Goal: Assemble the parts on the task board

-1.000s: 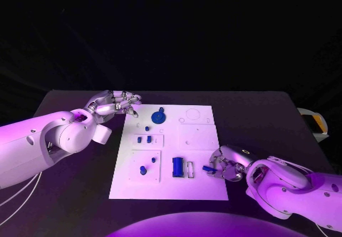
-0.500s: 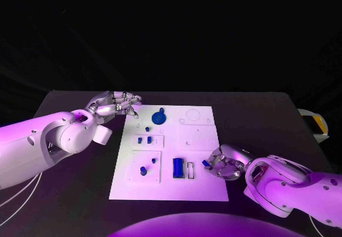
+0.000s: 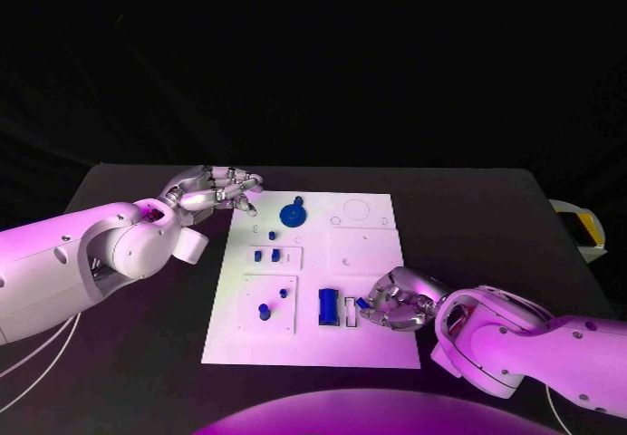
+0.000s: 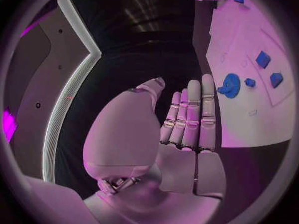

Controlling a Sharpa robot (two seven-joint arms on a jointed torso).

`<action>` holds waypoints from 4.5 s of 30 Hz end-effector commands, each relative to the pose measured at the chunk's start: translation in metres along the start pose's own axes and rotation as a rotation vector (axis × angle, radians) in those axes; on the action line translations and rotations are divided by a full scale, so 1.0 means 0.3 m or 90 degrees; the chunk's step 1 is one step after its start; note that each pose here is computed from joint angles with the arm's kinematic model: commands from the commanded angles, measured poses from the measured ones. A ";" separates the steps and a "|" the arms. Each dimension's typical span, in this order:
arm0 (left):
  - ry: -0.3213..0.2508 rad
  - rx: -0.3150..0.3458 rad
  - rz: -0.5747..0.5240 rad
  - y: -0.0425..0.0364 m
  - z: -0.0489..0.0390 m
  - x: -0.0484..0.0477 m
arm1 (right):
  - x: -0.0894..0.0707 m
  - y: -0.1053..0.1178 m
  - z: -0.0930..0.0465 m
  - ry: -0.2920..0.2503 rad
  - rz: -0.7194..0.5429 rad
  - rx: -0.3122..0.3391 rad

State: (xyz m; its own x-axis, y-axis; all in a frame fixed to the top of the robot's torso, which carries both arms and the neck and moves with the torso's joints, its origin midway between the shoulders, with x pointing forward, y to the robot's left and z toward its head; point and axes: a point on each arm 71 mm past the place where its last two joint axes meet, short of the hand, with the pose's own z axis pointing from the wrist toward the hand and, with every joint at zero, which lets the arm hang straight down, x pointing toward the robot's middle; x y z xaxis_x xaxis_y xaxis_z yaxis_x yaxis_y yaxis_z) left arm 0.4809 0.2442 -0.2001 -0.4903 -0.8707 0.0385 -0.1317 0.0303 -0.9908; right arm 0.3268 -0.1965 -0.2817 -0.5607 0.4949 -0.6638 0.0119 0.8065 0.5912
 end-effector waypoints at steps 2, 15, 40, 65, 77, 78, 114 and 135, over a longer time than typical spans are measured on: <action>0.014 0.002 -0.007 -0.002 0.002 0.011 | 0.018 0.012 0.007 0.023 0.025 -0.002; 0.016 0.000 -0.007 -0.001 0.001 0.011 | 0.031 0.031 0.021 0.029 0.030 -0.008; 0.015 -0.002 -0.007 -0.001 -0.001 0.009 | 0.039 0.033 0.032 0.036 0.022 -0.004; 0.010 0.005 -0.006 -0.004 -0.002 0.005 | 0.007 0.011 0.017 0.020 0.026 -0.029; -0.017 0.037 -0.011 -0.009 0.012 0.011 | -0.188 0.023 0.058 -0.061 0.170 -0.106; -0.018 0.038 -0.011 -0.009 0.013 0.011 | -0.194 0.023 0.060 -0.064 0.171 -0.108; -0.266 0.100 -0.073 0.090 0.167 -0.089 | -0.496 -0.120 0.465 -0.266 0.487 -0.191; -0.303 0.085 -0.013 0.089 0.066 0.138 | -0.387 0.089 0.324 -0.329 0.562 -0.186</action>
State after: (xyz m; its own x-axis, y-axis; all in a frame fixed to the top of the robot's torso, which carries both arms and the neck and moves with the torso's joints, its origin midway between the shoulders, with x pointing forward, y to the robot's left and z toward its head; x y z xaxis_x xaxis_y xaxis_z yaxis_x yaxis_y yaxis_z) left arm 0.4763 0.1951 -0.2323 -0.1286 -0.9863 0.1032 -0.0698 -0.0948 -0.9930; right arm 0.4754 -0.1968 -0.2350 -0.1169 0.9931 -0.0054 0.0185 0.0077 0.9998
